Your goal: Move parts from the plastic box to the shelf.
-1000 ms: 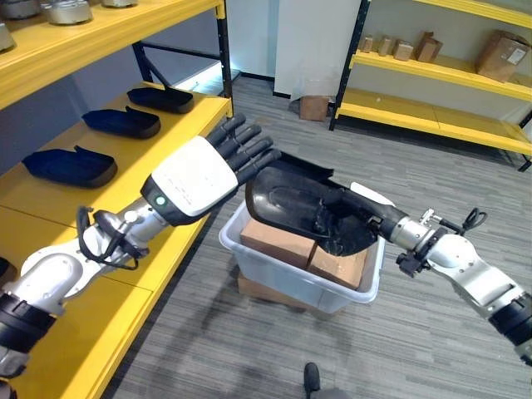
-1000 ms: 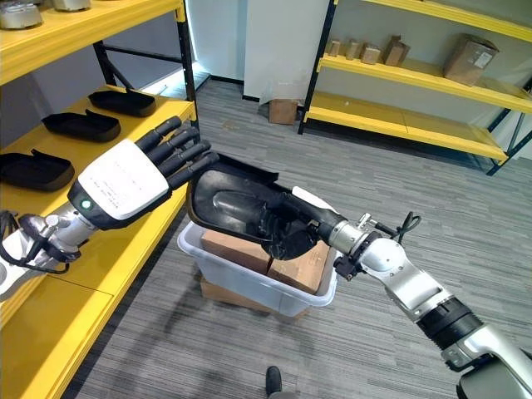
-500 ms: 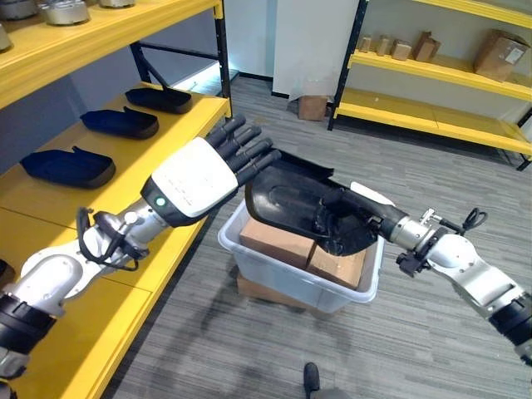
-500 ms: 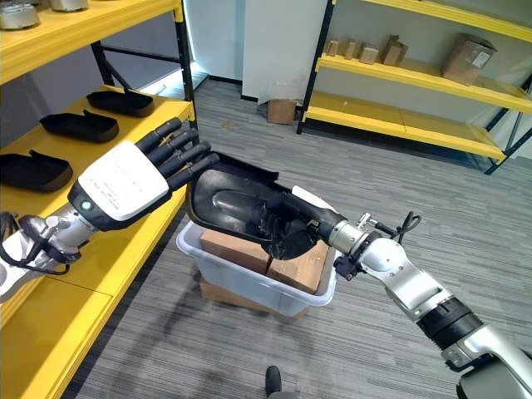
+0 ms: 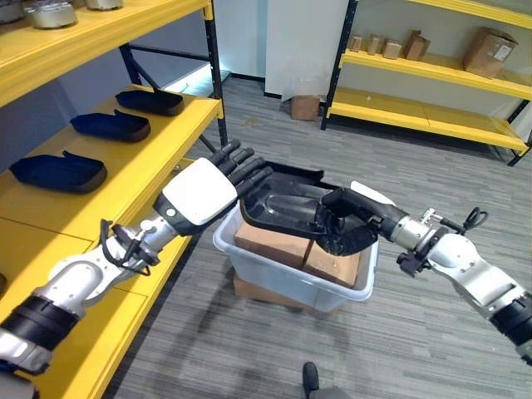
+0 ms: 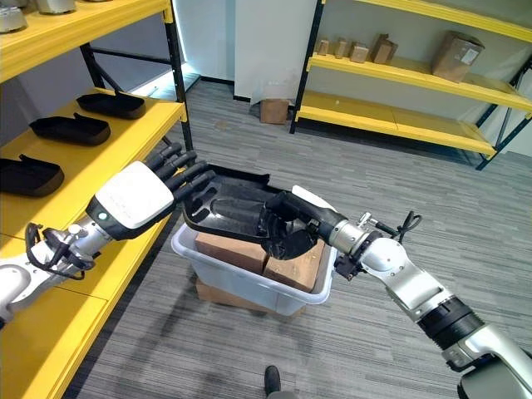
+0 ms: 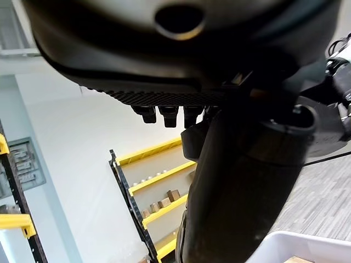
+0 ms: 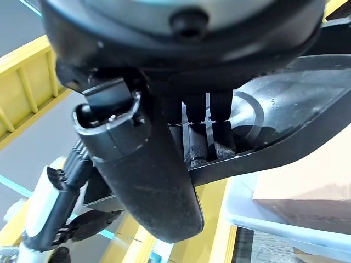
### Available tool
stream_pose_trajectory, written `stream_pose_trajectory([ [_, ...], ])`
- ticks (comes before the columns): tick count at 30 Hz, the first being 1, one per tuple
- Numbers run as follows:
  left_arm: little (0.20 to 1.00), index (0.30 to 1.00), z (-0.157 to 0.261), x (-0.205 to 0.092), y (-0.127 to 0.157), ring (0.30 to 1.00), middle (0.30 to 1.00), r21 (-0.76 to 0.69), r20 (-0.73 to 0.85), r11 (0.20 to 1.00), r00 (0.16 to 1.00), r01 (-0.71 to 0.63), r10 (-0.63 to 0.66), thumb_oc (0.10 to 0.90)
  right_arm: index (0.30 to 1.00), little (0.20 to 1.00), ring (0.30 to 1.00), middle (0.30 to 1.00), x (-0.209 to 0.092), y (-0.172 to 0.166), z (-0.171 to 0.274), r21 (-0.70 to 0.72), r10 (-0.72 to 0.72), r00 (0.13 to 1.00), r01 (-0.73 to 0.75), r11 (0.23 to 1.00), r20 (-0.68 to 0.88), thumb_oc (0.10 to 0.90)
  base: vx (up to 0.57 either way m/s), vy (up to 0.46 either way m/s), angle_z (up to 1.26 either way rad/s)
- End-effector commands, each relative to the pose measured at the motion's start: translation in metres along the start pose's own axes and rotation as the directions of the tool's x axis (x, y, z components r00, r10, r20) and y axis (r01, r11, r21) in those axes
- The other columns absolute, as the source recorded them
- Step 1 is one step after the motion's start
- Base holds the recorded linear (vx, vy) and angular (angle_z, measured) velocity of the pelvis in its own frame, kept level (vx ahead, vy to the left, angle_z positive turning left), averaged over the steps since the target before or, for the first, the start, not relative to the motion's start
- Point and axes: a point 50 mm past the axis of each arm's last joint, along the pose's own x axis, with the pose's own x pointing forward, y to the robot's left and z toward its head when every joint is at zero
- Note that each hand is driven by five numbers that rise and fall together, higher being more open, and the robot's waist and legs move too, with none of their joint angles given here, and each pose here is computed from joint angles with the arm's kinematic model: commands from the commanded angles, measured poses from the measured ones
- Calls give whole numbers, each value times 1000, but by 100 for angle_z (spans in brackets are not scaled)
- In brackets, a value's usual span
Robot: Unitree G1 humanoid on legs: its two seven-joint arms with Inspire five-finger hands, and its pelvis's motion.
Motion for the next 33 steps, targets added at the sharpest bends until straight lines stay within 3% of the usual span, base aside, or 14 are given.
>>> stream_pose_trajectory([
  [1, 1000, 1000, -26, 21, 28, 1000, 1000, 92, -74, 986, 986, -142, 149, 900, 300, 300, 300, 300, 5, -40, 80, -26, -112, 918, 131, 991, 380, 400, 0, 0, 0],
  [12, 1000, 1000, -24, 37, 25, 1000, 1000, 91, -84, 982, 982, -163, 171, 900, 300, 300, 300, 300, 8, -37, 86, -27, -96, 909, 117, 993, 407, 400, 0, 0, 0],
  [24, 1000, 1000, -3, 51, 53, 1000, 1000, 10, -54, 933, 931, -360, 360, 900, 300, 300, 300, 300, 8, -35, 90, -22, -112, 894, 135, 991, 434, 400, 0, 0, 0],
  [33, 1000, 1000, 21, 45, 75, 1000, 1000, -116, -63, 845, 853, -523, 519, 900, 300, 300, 300, 300, 4, -37, 88, -12, -153, 884, 176, 984, 441, 400, -1, -5, -4],
])
